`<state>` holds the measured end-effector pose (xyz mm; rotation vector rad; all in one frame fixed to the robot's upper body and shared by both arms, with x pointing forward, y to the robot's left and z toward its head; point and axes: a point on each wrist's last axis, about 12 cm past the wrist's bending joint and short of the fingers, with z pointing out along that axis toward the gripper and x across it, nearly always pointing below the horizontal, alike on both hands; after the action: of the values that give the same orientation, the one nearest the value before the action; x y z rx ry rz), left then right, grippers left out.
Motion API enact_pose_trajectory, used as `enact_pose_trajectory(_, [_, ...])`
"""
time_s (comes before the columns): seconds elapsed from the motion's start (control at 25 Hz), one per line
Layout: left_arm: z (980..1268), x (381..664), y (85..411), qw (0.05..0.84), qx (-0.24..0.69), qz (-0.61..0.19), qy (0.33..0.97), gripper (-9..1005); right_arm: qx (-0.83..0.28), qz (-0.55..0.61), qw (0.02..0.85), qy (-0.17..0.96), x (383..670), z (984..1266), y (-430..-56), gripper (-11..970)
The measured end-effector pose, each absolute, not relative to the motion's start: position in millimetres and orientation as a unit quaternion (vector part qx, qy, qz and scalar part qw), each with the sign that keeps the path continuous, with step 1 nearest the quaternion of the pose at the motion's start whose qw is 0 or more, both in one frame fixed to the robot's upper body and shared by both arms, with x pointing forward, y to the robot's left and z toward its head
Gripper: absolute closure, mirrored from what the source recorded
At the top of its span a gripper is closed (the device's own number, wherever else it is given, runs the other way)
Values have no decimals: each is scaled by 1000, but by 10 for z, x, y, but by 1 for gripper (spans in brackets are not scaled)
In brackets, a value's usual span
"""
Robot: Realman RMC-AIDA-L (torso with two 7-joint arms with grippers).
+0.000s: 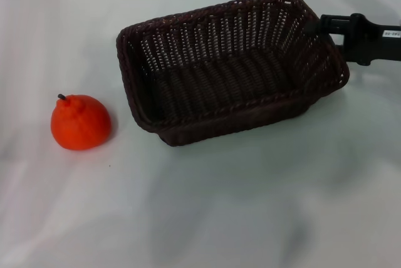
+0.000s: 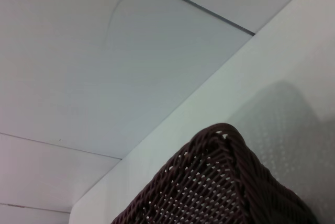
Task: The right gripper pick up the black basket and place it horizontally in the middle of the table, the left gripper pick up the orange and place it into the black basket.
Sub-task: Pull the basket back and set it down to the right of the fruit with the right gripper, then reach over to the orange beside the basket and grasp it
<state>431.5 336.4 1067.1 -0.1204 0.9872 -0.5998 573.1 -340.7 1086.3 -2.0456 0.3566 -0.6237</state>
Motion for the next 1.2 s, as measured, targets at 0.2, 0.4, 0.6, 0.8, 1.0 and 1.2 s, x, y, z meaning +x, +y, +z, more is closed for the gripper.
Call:
enact_pose_trajectory(0.2, [10661, 4258, 3382, 826, -32, -289, 482, 63, -824, -270, 466, 174, 5707, 10924, -3606, 255])
enact_pose_trajectory(0.4, [10602, 4239, 3388, 806, -20, -293, 514, 63, -799, -311, 481, 184, 5769, 11115, -3769, 139])
enact_pose_trajectory(0.6, [10526, 4136, 3471, 789, -29, -283, 544, 63, -781, -355, 481, 182, 5811, 11279, -3884, 141])
enact_pose_trajectory(0.8, [10459, 4121, 3460, 763, -4, -283, 581, 65, -742, -418, 498, 167, 5882, 11455, -3909, 142])
enact_pose_trajectory(1.0, [10337, 4256, 3418, 718, 22, -268, 642, 66, -733, -446, 489, 157, 5974, 11453, -3814, 142])
enact_pose_trajectory(1.2, [10278, 4428, 3244, 668, 94, -291, 678, 67, -738, -457, 470, 160, 6036, 11410, -3762, 145])
